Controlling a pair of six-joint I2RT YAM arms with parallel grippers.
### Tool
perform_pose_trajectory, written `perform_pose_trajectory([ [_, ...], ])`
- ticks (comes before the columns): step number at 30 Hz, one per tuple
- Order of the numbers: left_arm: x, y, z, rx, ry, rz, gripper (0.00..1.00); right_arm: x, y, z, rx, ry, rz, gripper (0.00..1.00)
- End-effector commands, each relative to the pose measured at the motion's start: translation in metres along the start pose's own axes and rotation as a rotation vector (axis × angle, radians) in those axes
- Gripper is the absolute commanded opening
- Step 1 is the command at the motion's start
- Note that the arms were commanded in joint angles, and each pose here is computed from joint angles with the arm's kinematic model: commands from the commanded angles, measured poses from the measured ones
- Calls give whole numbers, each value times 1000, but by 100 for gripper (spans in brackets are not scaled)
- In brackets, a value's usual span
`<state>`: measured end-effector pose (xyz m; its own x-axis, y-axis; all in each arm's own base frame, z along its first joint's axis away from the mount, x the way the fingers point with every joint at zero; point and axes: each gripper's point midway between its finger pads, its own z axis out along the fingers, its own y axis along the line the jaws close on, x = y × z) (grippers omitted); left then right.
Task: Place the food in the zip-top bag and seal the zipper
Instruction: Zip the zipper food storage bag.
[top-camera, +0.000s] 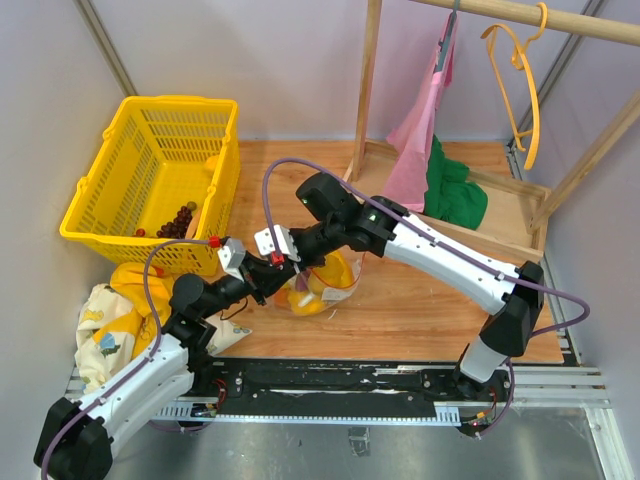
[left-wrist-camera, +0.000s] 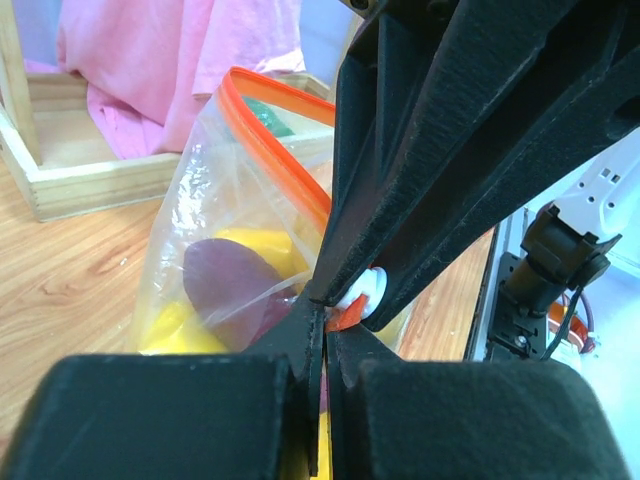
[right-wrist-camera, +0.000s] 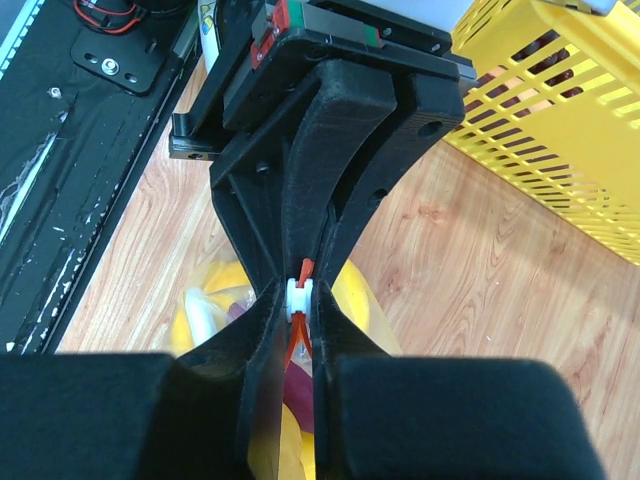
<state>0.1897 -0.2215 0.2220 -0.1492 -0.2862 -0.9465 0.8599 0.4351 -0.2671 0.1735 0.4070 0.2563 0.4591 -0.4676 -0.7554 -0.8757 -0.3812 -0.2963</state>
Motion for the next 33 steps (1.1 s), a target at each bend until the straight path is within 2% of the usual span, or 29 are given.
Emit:
perform_pose_trajectory([
  [1,-19,-8,2,25,-49,47,0,-6,1,-4,2,21,-27,4],
  [3,-20,-7,1,20,-58,48,0,-1,1,-8,13,48,-26,1],
  [33,-32,12,-10,-122,-147,48,0,65,-16,-86,295,289,98,1],
])
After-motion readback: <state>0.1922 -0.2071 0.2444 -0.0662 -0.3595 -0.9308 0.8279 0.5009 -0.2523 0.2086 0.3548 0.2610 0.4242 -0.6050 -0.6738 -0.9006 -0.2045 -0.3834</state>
